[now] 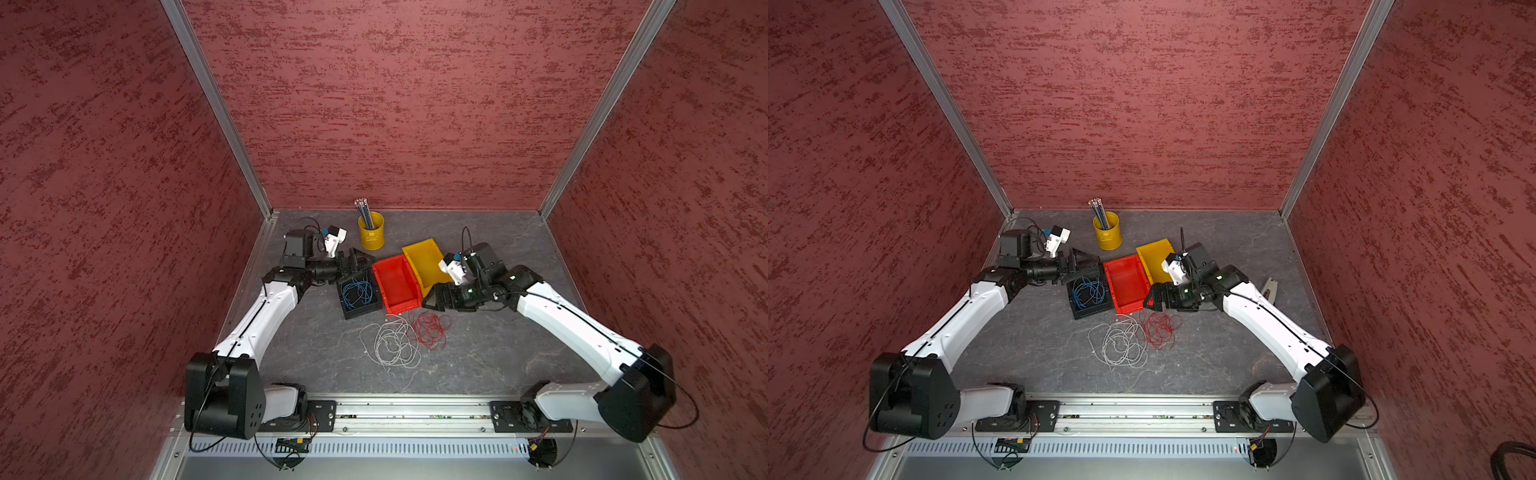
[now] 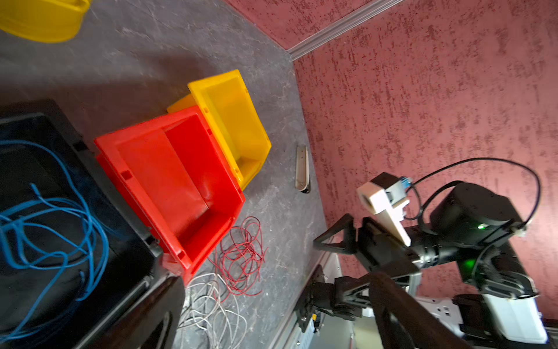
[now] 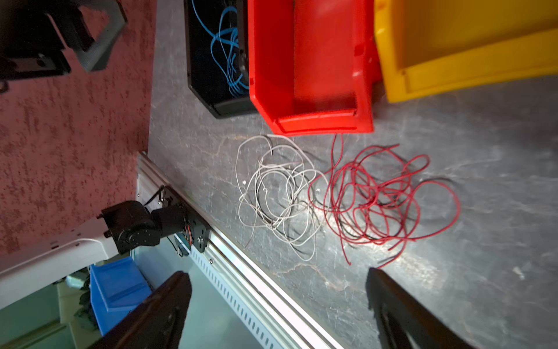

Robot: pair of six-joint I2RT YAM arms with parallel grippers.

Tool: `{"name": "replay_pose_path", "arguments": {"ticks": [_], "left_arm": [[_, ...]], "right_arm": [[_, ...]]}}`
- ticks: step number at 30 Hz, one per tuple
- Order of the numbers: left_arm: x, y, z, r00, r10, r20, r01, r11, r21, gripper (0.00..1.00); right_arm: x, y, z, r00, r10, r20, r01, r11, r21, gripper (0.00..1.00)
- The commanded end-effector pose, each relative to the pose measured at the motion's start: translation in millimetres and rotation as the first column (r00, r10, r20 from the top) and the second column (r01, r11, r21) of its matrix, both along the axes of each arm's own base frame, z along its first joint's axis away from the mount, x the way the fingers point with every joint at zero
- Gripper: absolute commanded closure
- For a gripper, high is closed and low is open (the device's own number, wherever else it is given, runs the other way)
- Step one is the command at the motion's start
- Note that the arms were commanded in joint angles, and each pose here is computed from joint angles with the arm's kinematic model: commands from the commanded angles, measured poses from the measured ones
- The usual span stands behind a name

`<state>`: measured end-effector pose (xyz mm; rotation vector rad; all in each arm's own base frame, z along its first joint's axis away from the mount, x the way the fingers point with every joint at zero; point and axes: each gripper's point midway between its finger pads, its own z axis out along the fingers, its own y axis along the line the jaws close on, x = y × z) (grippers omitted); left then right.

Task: Untangle and sort cables by color
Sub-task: Untie the cable.

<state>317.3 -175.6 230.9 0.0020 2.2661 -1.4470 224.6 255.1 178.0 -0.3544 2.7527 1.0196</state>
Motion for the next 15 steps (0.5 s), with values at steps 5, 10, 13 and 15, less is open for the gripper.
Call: {"name": "replay_pose_path", "arguments": {"ticks": [5,10,13,15], "left_arm": [[-43,-13,5,0.998,-0.054,0.008,0.055,0.996,-0.064,0.0],[-59,-15,-9,0.998,-0.055,-0.009,0.054,0.996,-0.068,0.0],[-62,-14,-10,0.998,-0.057,-0.007,0.056,0.997,-0.06,0.0],[-63,-14,-10,0.998,-0.06,-0.008,0.059,0.997,-0.051,0.0]], "right_arm": [[-23,33,-44,0.995,0.083,-0.052,-0.086,0.995,-0.056,0.22],[-3,55,-60,0.994,0.105,-0.002,-0.105,0.993,-0.062,0.37],[10,67,-63,0.987,0.15,0.064,-0.147,0.988,-0.053,0.41],[17,71,-69,0.98,0.177,0.094,-0.172,0.983,-0.063,0.43]]}}
